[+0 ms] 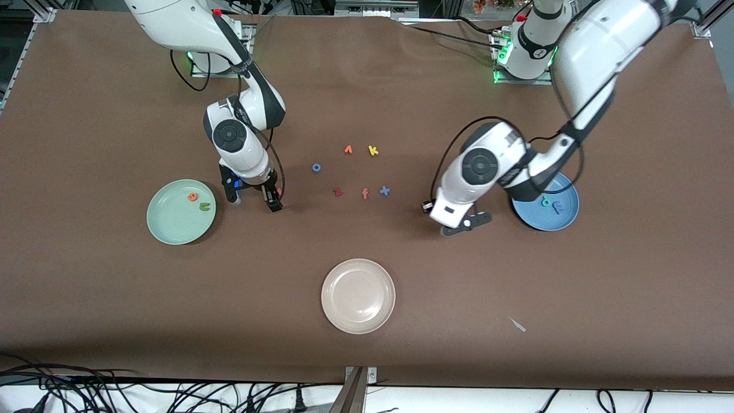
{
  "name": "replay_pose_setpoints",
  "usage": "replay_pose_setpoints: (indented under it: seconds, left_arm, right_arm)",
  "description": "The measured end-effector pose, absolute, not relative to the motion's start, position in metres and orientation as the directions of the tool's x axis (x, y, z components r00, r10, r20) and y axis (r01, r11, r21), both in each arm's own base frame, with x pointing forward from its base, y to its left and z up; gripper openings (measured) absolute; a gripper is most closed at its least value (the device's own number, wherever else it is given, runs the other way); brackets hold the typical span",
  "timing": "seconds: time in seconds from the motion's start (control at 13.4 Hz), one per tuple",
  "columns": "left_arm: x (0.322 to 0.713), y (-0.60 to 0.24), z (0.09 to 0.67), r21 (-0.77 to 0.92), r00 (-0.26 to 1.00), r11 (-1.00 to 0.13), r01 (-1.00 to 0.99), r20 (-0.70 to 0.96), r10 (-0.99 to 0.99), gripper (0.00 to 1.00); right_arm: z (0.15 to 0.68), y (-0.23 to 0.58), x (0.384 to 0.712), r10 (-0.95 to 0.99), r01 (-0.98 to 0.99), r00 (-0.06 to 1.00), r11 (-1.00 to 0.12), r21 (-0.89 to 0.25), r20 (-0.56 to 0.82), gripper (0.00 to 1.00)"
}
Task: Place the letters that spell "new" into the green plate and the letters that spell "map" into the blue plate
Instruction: 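Grasp the pink W with the right gripper while the left gripper grasps the D, then release the W on the green plate while the left gripper releases D on blue plate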
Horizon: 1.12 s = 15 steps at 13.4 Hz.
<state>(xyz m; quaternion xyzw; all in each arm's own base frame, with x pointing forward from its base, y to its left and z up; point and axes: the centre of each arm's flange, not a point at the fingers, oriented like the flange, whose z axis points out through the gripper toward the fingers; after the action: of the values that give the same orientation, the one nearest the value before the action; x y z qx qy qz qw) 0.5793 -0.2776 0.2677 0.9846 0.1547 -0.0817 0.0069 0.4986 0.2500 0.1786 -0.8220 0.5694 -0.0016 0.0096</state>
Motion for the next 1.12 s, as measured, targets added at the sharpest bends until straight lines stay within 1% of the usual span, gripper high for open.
replay_pose_setpoints:
  seconds: [0.07, 0.15, 0.22, 0.3, 0.37, 0.52, 0.6, 0.67, 0.74, 0.82, 0.97, 1.04, 1.12]
  left_arm:
    - [0.587, -0.244, 0.283, -0.026, 0.943, -0.963, 0.269, -0.195, 0.269, 0.28]
    - [0.593, -0.209, 0.29, -0.037, 0.945, -0.972, 0.232, -0.227, 0.234, 0.28]
    - [0.598, -0.175, 0.29, -0.042, 0.946, -0.98, 0.195, -0.257, 0.199, 0.28]
    - [0.601, -0.145, 0.286, -0.039, 0.945, -0.986, 0.162, -0.281, 0.166, 0.28]
    - [0.602, -0.12, 0.279, -0.031, 0.944, -0.991, 0.131, -0.302, 0.135, 0.28]
    - [0.601, -0.075, 0.262, -0.019, 0.942, -0.997, 0.073, -0.327, 0.076, 0.28]
    - [0.599, -0.056, 0.252, -0.018, 0.94, -0.999, 0.051, -0.337, 0.054, 0.28]
    - [0.597, -0.043, 0.242, -0.019, 0.938, -0.999, 0.032, -0.346, 0.037, 0.28]
    - [0.596, -0.035, 0.231, -0.021, 0.935, -0.999, 0.027, -0.354, 0.032, 0.28]
    - [0.596, -0.029, 0.22, -0.017, 0.934, -1.0, 0.025, -0.357, 0.03, 0.28]
    - [0.596, -0.026, 0.203, 0.009, 0.936, -0.999, 0.035, -0.352, 0.03, 0.28]
    - [0.595, -0.026, 0.198, 0.016, 0.935, -0.999, 0.039, -0.354, 0.03, 0.31]
    - [0.596, -0.026, 0.196, 0.021, 0.935, -0.999, 0.041, -0.353, 0.031, 0.32]
  right_arm:
    - [0.178, 0.25, 0.497, -0.936, -0.936, 0.353, -0.353, -0.015, -0.008, 0.88]
    - [0.177, 0.249, 0.497, -0.935, -0.935, 0.354, -0.354, -0.013, -0.008, 0.88]
    - [0.177, 0.249, 0.496, -0.935, -0.935, 0.355, -0.355, -0.013, -0.008, 0.78]
    - [0.176, 0.249, 0.496, -0.935, -0.935, 0.355, -0.355, -0.012, -0.007, 0.7]
    - [0.176, 0.249, 0.496, -0.935, -0.935, 0.356, -0.356, -0.012, -0.007, 0.7]
    - [0.176, 0.249, 0.496, -0.934, -0.934, 0.356, -0.356, -0.011, -0.007, 0.51]
    - [0.175, 0.249, 0.496, -0.934, -0.934, 0.357, -0.357, -0.01, -0.007, 0.51]
    - [0.176, 0.249, 0.496, -0.934, -0.934, 0.357, -0.357, -0.015, -0.008, 0.44]
    - [0.177, 0.249, 0.496, -0.934, -0.934, 0.357, -0.357, -0.018, -0.008, 0.31]
    - [0.177, 0.25, 0.496, -0.934, -0.934, 0.357, -0.357, -0.018, -0.008, 0.28]
    - [0.178, 0.25, 0.497, -0.931, -0.931, 0.364, -0.364, -0.021, -0.008, 0.28]
    - [0.18, 0.251, 0.5, -0.926, -0.926, 0.376, -0.376, -0.023, -0.008, 0.28]
    - [0.184, 0.253, 0.504, -0.92, -0.92, 0.392, -0.392, -0.011, -0.006, 0.28]
